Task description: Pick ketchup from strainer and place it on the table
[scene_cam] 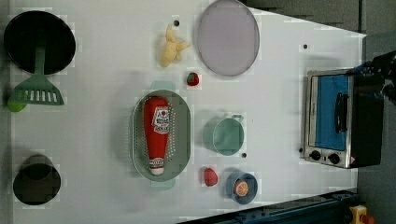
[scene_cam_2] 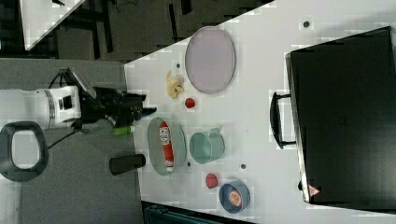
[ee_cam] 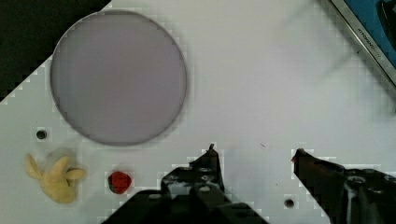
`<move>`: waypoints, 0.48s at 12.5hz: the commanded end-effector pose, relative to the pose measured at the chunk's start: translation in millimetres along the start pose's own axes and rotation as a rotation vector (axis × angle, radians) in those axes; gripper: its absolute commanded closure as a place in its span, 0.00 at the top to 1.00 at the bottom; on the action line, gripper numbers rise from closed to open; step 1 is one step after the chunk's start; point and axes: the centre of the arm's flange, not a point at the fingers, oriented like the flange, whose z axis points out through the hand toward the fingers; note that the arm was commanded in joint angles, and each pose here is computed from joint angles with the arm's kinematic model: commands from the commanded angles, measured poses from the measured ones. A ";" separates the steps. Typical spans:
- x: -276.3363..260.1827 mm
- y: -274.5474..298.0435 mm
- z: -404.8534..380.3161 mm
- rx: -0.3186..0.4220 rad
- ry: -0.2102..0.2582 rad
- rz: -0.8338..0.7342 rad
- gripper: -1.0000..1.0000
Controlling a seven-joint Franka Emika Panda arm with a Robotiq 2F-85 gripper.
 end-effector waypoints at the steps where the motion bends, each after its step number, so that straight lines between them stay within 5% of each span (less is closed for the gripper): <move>1: -54.8 40.7 -52.3 -0.005 -0.034 0.092 0.80; 3: -67.5 19.8 -50.9 0.006 -0.017 0.047 1.00; 6: -108.9 -35.9 -41.5 0.022 0.013 -0.080 1.00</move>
